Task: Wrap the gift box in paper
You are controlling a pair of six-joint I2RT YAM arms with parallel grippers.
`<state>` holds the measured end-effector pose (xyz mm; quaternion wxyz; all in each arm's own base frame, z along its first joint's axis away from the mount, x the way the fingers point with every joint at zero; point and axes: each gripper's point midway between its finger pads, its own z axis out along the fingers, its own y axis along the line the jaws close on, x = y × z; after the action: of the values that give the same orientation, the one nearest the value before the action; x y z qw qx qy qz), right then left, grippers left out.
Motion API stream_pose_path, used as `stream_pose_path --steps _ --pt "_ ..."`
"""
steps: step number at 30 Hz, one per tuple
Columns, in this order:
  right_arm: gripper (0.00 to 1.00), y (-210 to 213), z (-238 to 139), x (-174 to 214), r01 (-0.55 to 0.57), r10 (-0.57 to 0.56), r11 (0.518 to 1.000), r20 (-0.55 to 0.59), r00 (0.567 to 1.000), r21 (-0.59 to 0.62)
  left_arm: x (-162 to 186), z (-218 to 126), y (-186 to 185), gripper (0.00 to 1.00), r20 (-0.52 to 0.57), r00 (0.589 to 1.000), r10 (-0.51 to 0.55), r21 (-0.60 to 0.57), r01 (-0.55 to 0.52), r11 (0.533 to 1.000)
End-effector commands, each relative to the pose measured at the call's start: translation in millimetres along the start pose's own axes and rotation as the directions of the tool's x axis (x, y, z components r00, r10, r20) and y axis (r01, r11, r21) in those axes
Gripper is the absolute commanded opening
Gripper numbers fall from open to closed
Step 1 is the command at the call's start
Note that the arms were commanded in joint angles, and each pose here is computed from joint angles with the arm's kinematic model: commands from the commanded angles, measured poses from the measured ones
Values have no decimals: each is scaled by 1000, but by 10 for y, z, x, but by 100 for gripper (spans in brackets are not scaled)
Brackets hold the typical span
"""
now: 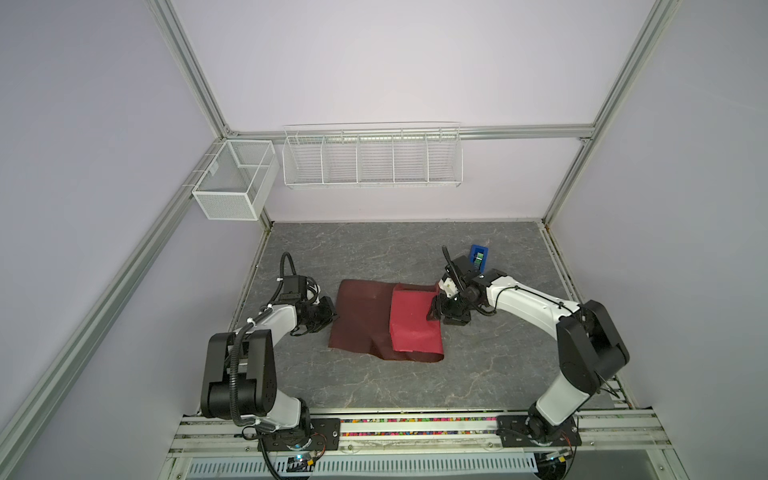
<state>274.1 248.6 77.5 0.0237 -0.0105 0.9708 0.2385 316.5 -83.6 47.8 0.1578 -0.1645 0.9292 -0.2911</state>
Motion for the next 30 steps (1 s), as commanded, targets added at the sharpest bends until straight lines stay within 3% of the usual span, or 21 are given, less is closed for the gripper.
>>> stream_pose_path --steps 1,12,23,30 --pt "64 -168 56 162 -19 22 997 -42 999 71 -83 -121 -71 3 35 997 62 -13 -61 998" --pt "63 -169 65 174 -22 26 997 -44 999 77 99 -463 -756 0 77 957 279 -23 -278 960" --pt "63 -144 73 164 -16 19 997 -43 999 78 172 -738 -1231 0 106 934 340 82 -349 934" --pt "63 -140 95 162 -16 20 997 -47 999 77 339 -728 -1505 0 52 911 409 141 -412 900"
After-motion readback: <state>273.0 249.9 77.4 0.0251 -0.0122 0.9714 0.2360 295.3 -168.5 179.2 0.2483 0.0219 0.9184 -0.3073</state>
